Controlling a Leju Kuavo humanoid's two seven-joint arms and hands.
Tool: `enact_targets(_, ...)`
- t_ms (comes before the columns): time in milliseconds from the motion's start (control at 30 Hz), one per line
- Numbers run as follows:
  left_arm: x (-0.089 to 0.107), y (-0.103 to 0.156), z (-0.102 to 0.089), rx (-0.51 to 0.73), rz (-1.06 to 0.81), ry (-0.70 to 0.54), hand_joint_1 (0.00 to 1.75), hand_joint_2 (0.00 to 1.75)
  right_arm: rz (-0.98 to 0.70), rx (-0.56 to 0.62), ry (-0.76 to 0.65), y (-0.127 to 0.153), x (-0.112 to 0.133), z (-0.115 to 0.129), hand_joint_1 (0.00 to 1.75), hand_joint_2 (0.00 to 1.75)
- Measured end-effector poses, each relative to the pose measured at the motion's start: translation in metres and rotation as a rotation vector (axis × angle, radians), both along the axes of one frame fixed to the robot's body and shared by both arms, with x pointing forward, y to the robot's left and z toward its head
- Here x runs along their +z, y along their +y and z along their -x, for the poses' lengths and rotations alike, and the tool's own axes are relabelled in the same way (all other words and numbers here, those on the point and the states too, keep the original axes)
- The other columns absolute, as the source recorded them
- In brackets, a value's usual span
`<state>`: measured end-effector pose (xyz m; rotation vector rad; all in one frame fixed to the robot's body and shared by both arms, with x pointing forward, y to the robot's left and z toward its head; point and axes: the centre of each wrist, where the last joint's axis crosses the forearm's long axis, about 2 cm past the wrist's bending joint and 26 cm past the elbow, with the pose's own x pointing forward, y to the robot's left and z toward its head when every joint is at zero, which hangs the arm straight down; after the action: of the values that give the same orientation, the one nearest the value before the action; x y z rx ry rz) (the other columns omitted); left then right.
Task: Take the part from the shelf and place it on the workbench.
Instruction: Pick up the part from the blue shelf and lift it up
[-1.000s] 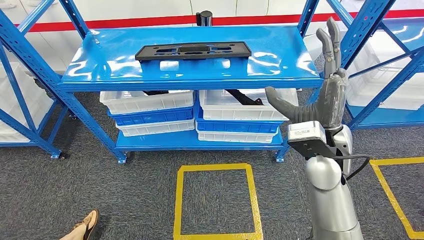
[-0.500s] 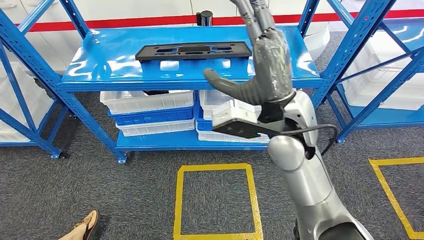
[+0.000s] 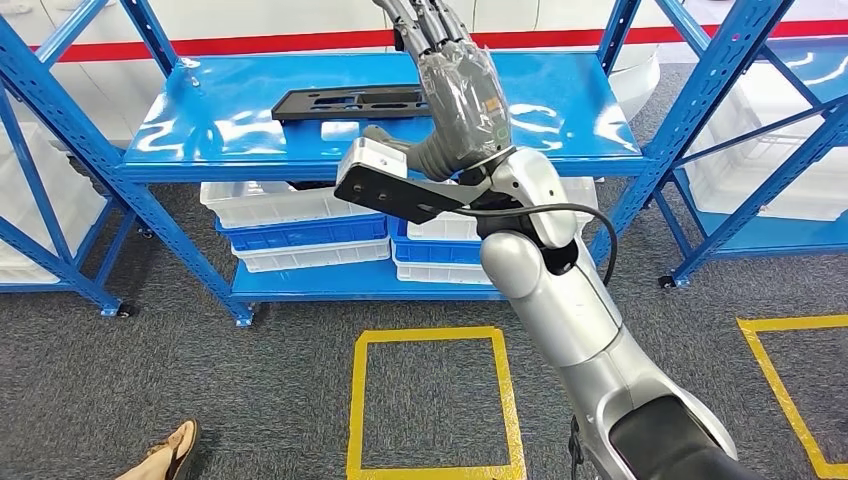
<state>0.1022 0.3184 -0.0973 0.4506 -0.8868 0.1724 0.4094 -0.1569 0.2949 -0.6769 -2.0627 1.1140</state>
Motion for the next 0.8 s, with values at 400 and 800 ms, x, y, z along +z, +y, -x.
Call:
enact_targets(400,0.0,0.001,0.0,-0.005,-0.002,0.008,0.0,0.0,0.02,-0.051,0.038,-0.029,-0.021,-0.005,0.0,1.75)
enact_targets(800,-0.002,0.001,0.007,0.01,0.007,0.019,0.0,0.0,-0.052,-0.062,0.028,-0.057,-0.001,-0.009,0.0,1.75)
